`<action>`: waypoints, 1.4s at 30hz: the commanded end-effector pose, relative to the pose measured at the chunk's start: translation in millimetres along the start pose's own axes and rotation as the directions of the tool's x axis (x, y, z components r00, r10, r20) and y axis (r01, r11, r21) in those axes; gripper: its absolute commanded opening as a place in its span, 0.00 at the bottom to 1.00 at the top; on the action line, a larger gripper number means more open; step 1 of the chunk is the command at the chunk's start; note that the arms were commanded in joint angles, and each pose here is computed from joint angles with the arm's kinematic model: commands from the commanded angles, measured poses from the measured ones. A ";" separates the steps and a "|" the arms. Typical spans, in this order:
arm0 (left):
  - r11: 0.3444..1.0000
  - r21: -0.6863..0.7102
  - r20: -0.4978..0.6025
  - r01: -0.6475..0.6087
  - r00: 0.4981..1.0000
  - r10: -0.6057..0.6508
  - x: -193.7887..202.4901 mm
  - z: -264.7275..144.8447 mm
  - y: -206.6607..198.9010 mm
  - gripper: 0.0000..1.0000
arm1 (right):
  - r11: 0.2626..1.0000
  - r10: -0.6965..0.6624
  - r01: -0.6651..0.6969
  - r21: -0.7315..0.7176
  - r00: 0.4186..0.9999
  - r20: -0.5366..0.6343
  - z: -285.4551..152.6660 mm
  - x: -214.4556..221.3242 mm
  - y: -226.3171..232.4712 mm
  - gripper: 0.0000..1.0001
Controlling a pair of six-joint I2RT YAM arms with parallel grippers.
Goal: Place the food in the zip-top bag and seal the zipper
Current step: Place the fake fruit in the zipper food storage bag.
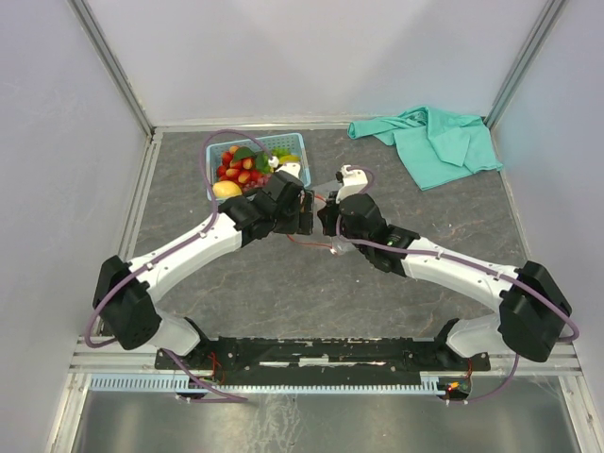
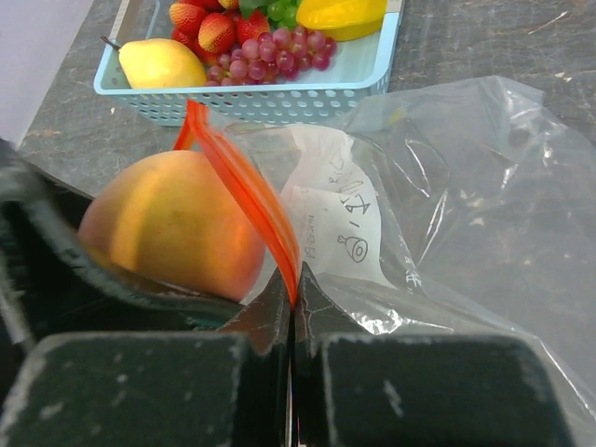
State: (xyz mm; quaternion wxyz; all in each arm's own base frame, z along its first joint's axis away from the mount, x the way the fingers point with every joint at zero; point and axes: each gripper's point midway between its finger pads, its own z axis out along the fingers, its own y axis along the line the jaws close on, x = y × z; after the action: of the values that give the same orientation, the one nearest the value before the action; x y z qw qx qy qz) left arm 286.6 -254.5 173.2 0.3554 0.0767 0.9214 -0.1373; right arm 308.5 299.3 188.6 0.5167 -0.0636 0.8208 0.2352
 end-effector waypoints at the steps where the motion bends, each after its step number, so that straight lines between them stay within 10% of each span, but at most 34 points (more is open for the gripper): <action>1: 0.995 -0.096 0.009 0.036 0.999 -0.035 -1.3 4.4 12.7 0.73 | 0.995 0.074 -0.069 -0.074 0.995 0.065 1.0 -26.2 18.2 0.02; 29: 0.985 -0.106 0.077 0.137 0.989 -0.130 -25.2 -39.7 19.6 0.99 | 0.979 0.176 -0.174 -0.106 0.984 0.004 14.9 -15.2 19.6 0.02; 42: 0.969 -0.151 0.056 0.194 0.981 -0.188 -4.0 -32.5 50.0 0.77 | 0.980 0.158 -0.160 -0.118 0.987 -0.026 16.0 -8.0 21.3 0.02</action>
State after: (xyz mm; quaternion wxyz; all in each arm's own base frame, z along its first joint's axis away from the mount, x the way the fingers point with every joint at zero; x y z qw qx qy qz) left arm 275.9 -194.0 197.9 0.3633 -0.0283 0.9260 -0.0982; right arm 310.1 315.7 172.4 0.4645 -0.0336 0.8330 0.2989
